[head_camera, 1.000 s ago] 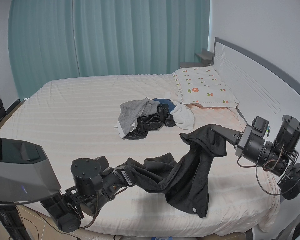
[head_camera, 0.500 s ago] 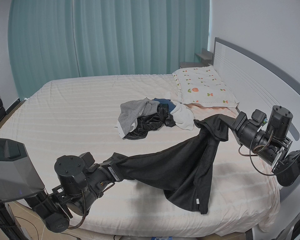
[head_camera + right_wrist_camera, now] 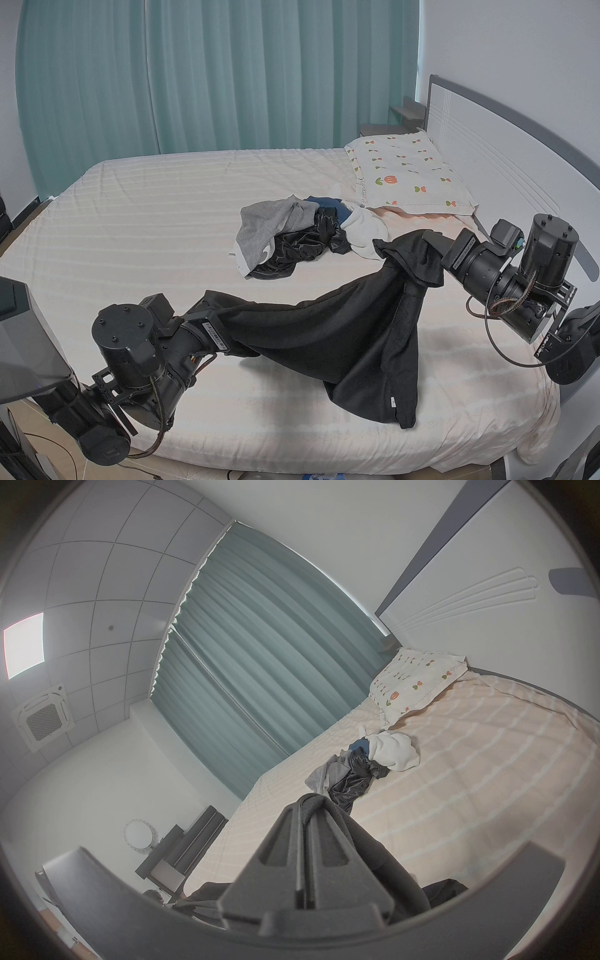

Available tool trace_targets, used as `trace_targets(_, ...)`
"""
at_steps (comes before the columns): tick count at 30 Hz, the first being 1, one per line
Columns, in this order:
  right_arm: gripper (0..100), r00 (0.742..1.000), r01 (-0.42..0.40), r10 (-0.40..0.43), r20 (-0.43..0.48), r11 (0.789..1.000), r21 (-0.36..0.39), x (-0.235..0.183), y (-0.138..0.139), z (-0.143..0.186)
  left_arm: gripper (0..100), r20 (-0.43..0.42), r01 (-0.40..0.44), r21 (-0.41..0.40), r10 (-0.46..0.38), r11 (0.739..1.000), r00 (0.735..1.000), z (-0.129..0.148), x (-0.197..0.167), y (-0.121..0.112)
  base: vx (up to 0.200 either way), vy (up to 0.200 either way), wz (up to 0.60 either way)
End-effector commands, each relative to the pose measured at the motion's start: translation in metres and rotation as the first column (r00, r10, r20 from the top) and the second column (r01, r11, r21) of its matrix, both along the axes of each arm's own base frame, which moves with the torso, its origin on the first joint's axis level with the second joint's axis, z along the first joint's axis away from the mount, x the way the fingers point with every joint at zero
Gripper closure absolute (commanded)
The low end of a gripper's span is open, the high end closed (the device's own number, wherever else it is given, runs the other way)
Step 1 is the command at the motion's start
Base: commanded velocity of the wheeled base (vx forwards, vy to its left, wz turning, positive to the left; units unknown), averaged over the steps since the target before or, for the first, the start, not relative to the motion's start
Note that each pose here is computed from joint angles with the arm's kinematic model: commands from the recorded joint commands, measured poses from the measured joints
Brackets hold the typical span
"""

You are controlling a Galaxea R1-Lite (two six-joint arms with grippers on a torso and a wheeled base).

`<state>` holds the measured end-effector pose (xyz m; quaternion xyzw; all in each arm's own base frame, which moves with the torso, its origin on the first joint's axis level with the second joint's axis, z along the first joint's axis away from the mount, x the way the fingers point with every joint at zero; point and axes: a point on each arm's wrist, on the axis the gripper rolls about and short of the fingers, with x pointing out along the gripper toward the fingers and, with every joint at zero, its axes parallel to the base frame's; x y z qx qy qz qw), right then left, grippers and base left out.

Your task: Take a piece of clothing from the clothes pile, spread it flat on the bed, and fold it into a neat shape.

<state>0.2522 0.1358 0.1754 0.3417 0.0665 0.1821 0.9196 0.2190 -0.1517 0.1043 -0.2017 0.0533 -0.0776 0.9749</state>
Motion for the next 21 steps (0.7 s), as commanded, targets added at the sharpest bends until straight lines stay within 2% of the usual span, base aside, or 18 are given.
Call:
trace_targets(1,100,1.0,-0.007,0.007,0.004,1.0,0.001,-0.003,0.001,0.001,100,0.006,0.002,-0.009,-0.002,1.0,1.0,0.002,-0.001,0.0,-0.2,0.0,0.0)
trace_targets(4,100,1.0,-0.009,0.009,0.008,1.0,0.002,-0.003,0.0,0.002,100,0.002,0.002,-0.006,-0.002,1.0,1.0,0.001,-0.001,0.0,-0.2,0.0,0.0)
trace_targets(12,100,1.0,-0.012,0.012,0.004,1.0,0.001,-0.003,0.001,0.001,100,-0.018,0.005,0.006,-0.005,1.0,1.0,-0.005,-0.001,-0.001,0.0,0.0,0.0)
trace_targets(21,100,1.0,-0.012,0.012,0.006,1.0,0.003,-0.003,0.0,0.002,100,-0.066,0.053,0.05,-0.05,0.997,0.997,-0.017,-0.012,-0.007,0.0,0.0,0.0)
